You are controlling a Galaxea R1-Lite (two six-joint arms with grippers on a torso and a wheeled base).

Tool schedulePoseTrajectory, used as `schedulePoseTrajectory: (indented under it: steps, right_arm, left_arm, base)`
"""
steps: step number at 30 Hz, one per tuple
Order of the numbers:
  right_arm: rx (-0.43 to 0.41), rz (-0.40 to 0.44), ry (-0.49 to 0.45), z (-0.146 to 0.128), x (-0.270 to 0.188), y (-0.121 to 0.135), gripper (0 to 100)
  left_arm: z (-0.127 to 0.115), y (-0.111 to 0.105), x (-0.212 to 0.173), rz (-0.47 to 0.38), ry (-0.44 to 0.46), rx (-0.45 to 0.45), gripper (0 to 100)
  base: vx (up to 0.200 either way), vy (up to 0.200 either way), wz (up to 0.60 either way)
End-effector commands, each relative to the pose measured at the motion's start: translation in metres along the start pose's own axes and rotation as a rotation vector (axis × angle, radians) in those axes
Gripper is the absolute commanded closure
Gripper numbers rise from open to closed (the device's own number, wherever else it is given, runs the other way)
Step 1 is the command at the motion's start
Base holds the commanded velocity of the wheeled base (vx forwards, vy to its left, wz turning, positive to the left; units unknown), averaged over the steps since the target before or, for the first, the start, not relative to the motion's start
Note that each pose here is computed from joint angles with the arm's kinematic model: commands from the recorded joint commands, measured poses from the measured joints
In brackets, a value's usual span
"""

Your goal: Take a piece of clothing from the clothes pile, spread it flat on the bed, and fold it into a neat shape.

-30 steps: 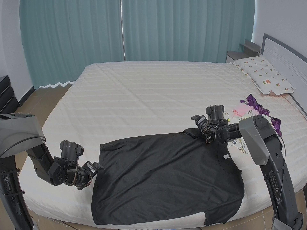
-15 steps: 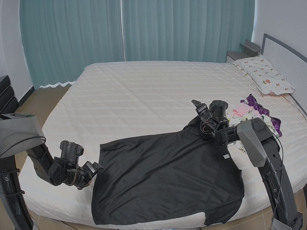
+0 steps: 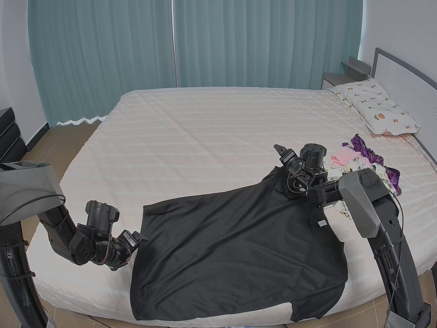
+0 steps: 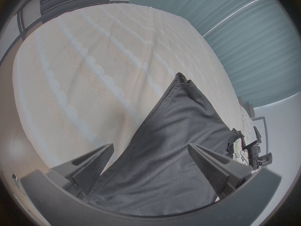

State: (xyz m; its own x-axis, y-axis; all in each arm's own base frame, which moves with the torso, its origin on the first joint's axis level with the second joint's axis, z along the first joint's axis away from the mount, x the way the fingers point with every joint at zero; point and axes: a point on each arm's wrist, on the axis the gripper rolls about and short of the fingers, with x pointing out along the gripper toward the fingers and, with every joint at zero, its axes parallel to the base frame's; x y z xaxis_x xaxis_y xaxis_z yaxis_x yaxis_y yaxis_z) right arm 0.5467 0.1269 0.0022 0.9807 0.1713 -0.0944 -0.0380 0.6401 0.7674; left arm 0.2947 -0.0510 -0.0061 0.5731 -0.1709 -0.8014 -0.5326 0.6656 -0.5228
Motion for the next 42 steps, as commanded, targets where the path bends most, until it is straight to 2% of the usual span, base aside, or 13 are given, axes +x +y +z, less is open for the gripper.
schedulePoseTrajectory:
  steps: [1,5,7,9,10,13,16,19,23,30,32,37,42]
  right_arm:
    - [0.001,0.013,-0.05,-0.003,0.0,0.003,0]
    - [0.008,0.04,-0.086,0.004,-0.001,0.011,0]
    - [0.012,0.095,-0.155,0.018,-0.004,0.027,0]
    - [0.008,0.126,-0.163,0.026,-0.006,0.038,0]
    - [0.003,0.115,-0.143,0.025,-0.006,0.037,0]
    - [-0.075,0.017,-0.062,0.007,-0.002,0.016,0]
    - [-0.092,0.005,-0.066,-0.002,0.001,-0.002,0]
    - [-0.132,-0.069,-0.005,-0.024,0.003,-0.03,0]
    - [-0.164,-0.086,0.0,-0.029,0.003,-0.036,0]
    - [-0.19,-0.116,-0.034,-0.013,0.002,-0.023,0]
    - [-0.187,-0.146,-0.041,0.004,0.0,-0.017,0]
    - [-0.184,-0.158,-0.079,0.036,-0.007,-0.001,0]
    - [-0.193,-0.212,-0.001,0.044,-0.027,-0.01,0]
  left_arm:
    - [0.0,0.0,0.001,0.002,0.001,0.0,0]
    - [-0.001,0.0,0.001,0.002,0.002,0.0,0]
    - [-0.001,0.0,0.001,0.003,0.003,0.002,0]
    - [-0.001,0.0,0.001,0.003,0.003,0.002,0]
    - [-0.001,0.0,0.001,0.003,0.003,0.002,0]
    - [-0.001,0.0,0.001,0.003,0.003,0.002,0]
    - [-0.001,0.0,0.001,0.003,0.003,0.002,0]
    - [-0.001,0.0,0.001,0.003,0.003,0.002,0]
    - [-0.001,0.0,0.001,0.003,0.003,0.002,0]
    - [-0.001,0.0,0.001,0.004,0.001,0.002,0]
    - [-0.001,0.0,0.001,0.003,0.003,0.002,0]
    - [-0.001,0.0,0.001,0.001,0.003,0.003,0]
    - [0.0,0.0,0.001,0.002,0.002,0.002,0]
  base:
    - [0.0,0.0,0.0]
    - [0.0,0.0,0.0]
    - [0.0,0.0,0.0]
    - [0.0,0.0,0.0]
    - [0.0,0.0,0.0]
    - [0.0,0.0,0.0]
    - [0.0,0.0,0.0]
    - [0.0,0.0,0.0]
    - [0.0,0.0,0.0]
    - [0.0,0.0,0.0]
    - [0.0,0.0,0.0]
    - [0.0,0.0,0.0]
    - [0.0,0.0,0.0]
